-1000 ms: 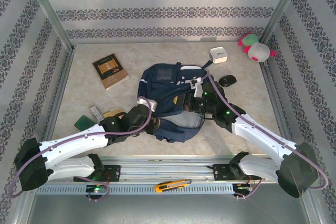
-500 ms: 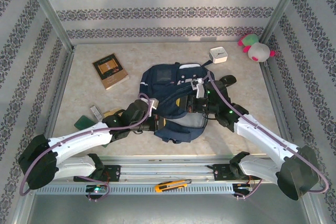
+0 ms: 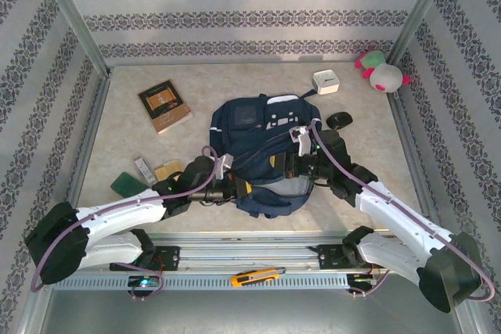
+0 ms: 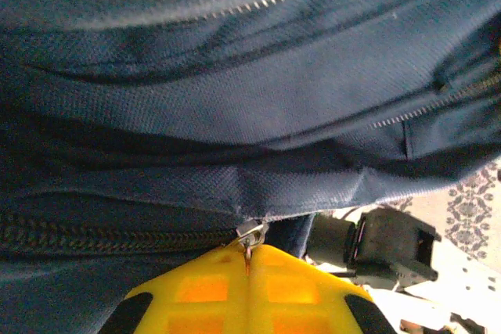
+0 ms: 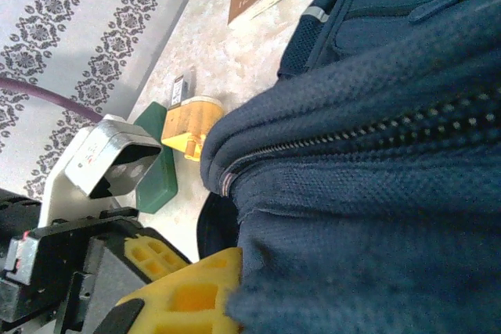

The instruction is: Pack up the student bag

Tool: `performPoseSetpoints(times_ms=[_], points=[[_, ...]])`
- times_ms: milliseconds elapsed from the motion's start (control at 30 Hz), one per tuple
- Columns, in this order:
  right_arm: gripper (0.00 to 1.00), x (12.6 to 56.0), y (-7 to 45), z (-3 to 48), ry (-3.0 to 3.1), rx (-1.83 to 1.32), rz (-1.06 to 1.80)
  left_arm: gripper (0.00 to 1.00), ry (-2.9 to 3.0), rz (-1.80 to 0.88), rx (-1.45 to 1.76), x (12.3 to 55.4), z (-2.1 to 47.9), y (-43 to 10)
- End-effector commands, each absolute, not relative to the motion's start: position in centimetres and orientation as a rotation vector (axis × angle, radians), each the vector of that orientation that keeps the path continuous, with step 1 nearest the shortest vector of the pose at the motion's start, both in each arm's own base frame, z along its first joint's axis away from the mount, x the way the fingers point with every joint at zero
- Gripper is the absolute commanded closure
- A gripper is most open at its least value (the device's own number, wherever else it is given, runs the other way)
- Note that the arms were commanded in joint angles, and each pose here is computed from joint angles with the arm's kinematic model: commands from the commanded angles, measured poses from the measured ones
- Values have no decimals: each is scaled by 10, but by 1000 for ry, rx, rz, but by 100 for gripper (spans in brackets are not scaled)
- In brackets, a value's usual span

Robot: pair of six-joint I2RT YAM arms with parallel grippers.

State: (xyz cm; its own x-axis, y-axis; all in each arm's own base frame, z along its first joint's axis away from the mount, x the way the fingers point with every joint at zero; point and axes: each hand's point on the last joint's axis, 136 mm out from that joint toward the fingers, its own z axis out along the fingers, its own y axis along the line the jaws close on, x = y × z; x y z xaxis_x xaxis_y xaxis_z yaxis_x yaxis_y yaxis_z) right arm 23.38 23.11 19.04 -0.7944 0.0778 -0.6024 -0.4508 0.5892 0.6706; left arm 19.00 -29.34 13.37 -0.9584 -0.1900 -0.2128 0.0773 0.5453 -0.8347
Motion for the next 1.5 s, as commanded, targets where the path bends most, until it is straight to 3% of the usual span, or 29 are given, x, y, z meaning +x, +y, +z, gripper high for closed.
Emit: performPoseSetpoints(times_ms=[0,233,433,833,1033,1100,1200,1367,1467], points=[[100,229,234,204,2154,-393,1236,100,2493,-1176,211,193,149,-283],[100,226,227,230,2095,-367,1370,100,2545,-612,464,207,131,-228],[100,217,227,267,2027,-393,1508,100,2533,-363,517,228,120,-207],[100,209,217,318,1965,-424,1692,100,2396,-115,250,321,117,-154],[100,224,215,319,1991,-393,1714,100,2355,-86,108,370,115,-140],[100,232,216,316,1999,-379,1696,92,2360,-82,113,376,117,-143],[100,249,217,310,2016,-342,1651,64,2351,-138,128,373,130,-149],[100,275,229,297,2038,-290,1525,35,2275,-147,55,361,170,-131],[100,285,247,288,2059,-322,1494,30,2257,-208,-30,360,189,-116]])
